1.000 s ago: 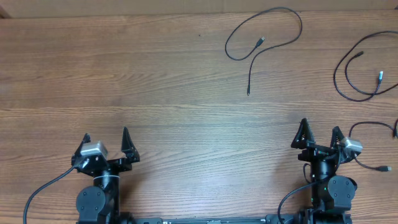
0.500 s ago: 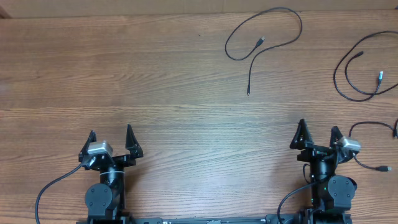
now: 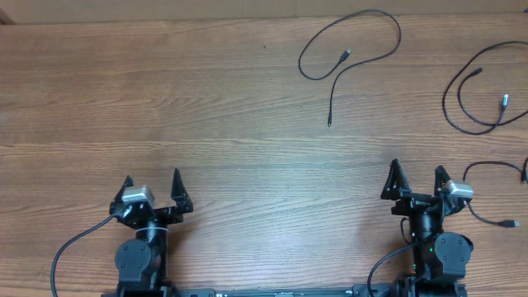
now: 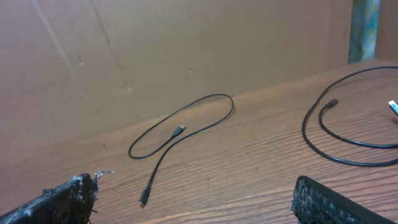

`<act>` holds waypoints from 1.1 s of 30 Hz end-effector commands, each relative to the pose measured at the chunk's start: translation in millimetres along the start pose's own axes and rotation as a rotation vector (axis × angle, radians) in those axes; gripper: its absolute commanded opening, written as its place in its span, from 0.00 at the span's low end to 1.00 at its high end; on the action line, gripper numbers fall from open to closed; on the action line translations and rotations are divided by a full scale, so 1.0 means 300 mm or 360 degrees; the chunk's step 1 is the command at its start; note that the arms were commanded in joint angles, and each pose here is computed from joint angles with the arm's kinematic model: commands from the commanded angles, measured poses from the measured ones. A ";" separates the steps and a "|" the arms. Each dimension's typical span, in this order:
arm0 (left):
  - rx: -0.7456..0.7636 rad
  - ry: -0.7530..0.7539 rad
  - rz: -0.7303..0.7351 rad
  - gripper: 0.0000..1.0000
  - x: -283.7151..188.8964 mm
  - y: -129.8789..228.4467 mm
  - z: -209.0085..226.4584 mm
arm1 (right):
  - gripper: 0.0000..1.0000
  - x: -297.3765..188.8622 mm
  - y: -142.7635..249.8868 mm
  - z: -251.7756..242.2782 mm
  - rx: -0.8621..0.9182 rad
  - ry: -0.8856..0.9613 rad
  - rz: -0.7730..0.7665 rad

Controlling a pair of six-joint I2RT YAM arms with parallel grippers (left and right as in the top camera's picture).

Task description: Untangle cables

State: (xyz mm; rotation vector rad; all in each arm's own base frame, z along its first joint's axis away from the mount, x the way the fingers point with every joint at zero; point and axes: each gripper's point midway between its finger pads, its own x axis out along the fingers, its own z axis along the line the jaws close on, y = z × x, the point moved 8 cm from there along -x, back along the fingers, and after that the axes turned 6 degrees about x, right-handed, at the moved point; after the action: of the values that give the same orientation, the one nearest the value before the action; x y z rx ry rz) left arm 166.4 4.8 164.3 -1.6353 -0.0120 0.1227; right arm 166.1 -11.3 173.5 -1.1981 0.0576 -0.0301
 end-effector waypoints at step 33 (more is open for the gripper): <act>0.0079 0.0089 0.0000 1.00 -0.002 0.005 -0.017 | 1.00 0.000 0.007 -0.001 -0.0018 -0.0012 -0.0003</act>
State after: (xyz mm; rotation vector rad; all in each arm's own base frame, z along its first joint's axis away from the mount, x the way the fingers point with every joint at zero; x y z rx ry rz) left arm 166.6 0.3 163.0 -1.6092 0.0346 0.0903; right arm 166.1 -11.1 173.4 -1.2046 0.0571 -0.0284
